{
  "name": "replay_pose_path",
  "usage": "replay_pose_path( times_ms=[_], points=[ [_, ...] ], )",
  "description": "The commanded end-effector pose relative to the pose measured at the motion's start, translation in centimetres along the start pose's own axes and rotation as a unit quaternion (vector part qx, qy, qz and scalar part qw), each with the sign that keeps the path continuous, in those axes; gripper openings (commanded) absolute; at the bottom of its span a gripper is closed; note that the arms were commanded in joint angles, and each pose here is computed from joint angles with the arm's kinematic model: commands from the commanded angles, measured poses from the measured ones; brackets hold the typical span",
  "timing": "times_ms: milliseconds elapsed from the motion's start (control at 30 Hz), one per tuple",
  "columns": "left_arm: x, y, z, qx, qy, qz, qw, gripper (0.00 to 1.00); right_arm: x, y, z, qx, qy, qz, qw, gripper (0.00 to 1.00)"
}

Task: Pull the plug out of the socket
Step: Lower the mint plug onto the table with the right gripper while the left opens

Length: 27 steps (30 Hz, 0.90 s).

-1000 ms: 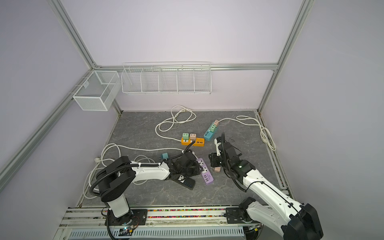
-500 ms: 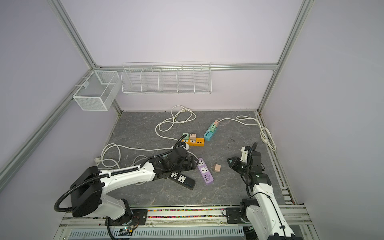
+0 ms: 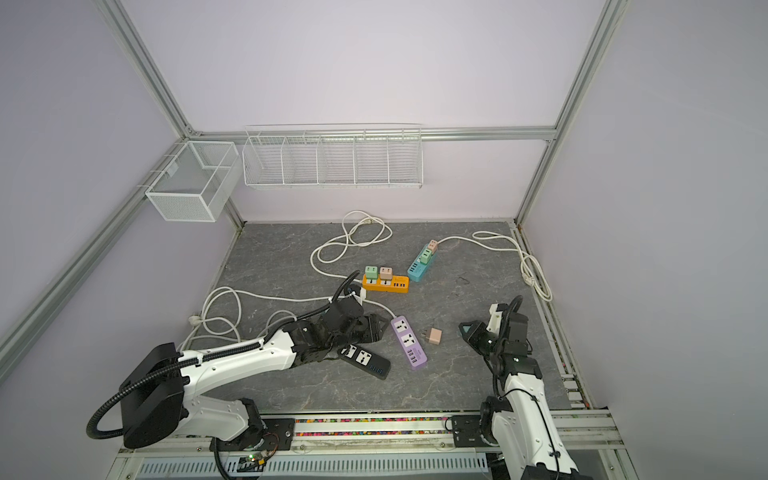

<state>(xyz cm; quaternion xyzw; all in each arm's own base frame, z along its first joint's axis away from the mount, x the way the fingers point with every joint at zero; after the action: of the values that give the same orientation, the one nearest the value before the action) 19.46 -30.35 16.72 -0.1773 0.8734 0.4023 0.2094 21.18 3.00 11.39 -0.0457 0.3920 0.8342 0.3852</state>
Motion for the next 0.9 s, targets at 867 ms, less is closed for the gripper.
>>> replay_pose_path(
  times_ms=[867],
  points=[
    [-1.4, 0.2, 1.0, 0.008, 0.008, 0.0, 1.0, 0.7, 0.8, -4.0, -2.9, 0.054, -0.045, 0.061, 0.996, 0.38]
  ],
)
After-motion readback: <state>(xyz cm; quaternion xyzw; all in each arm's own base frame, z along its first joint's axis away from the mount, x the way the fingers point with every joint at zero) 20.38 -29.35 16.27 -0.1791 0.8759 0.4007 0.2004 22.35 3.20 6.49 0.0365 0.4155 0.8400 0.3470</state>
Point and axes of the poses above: each gripper's point midway between its finger pads, its own y axis back along the fingers, its own z axis along the line the jaws close on, x = y × z, the point moved 5 cm from there along y, back along the fingers, and after that the axes turned 3 degrees about y, right-handed, at the moved point
